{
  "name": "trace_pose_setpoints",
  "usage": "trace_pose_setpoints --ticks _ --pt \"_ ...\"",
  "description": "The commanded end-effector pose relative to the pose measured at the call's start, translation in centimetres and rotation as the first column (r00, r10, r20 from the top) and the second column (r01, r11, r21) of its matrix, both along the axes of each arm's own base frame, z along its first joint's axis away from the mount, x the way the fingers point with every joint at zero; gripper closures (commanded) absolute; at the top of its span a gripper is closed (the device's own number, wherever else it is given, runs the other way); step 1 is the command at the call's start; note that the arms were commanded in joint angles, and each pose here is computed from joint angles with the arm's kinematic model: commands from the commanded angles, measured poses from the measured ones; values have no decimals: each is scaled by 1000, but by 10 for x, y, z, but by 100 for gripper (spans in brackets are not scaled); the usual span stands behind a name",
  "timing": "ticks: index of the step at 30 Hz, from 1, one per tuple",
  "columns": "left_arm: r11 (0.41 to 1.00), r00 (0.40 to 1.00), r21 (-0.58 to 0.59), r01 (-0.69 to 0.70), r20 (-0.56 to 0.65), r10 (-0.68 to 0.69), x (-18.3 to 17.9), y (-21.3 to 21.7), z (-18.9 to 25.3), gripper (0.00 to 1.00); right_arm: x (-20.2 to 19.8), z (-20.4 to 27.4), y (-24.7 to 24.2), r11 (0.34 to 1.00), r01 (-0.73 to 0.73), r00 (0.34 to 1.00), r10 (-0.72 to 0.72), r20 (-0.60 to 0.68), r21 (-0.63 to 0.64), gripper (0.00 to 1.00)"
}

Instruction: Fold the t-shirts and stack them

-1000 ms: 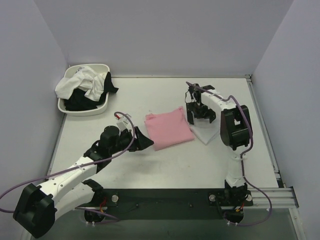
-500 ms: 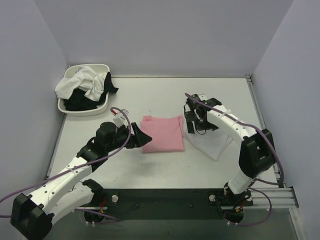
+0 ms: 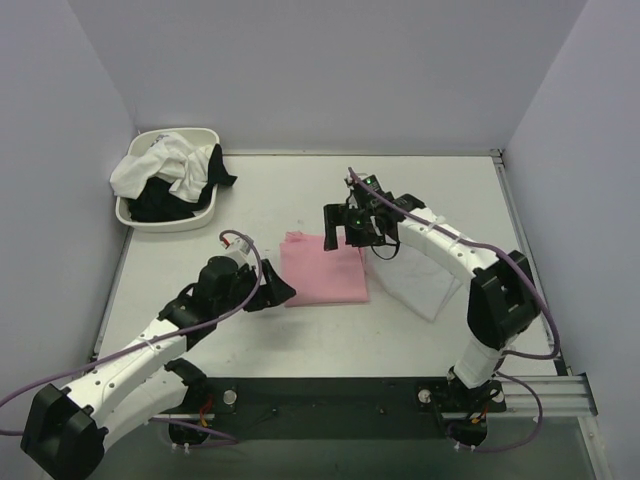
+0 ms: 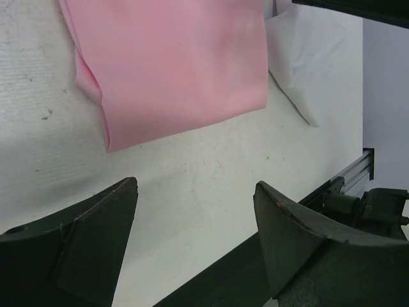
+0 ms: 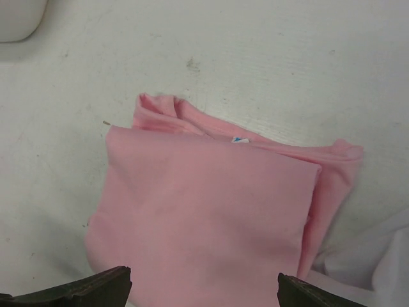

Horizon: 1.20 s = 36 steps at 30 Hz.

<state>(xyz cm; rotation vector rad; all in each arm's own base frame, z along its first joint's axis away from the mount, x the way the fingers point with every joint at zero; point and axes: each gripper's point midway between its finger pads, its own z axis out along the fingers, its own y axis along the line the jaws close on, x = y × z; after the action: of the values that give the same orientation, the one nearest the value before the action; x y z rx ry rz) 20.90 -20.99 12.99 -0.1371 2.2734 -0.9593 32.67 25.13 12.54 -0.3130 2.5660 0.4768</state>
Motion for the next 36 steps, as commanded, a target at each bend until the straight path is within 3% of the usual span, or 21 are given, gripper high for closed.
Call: trace_pose_setpoints --ticks 1,7,12,36 --pt "1000 999 -11 -25 -32 24 -6 3 -16 17 15 11 33 993 -61 998 58 36 96 0" --pt "995 993 -72 -66 -100 58 -20 6 -50 17 25 13 24 996 -51 997 46 63 71 0" --pt "989 994 -123 -77 -85 67 -16 2 -55 17 29 20 10 997 -39 997 33 70 72 0" --pt "968 952 -96 -231 -226 204 9 -2 -136 18 16 20 -31 997 36 997 -41 70 71 0"
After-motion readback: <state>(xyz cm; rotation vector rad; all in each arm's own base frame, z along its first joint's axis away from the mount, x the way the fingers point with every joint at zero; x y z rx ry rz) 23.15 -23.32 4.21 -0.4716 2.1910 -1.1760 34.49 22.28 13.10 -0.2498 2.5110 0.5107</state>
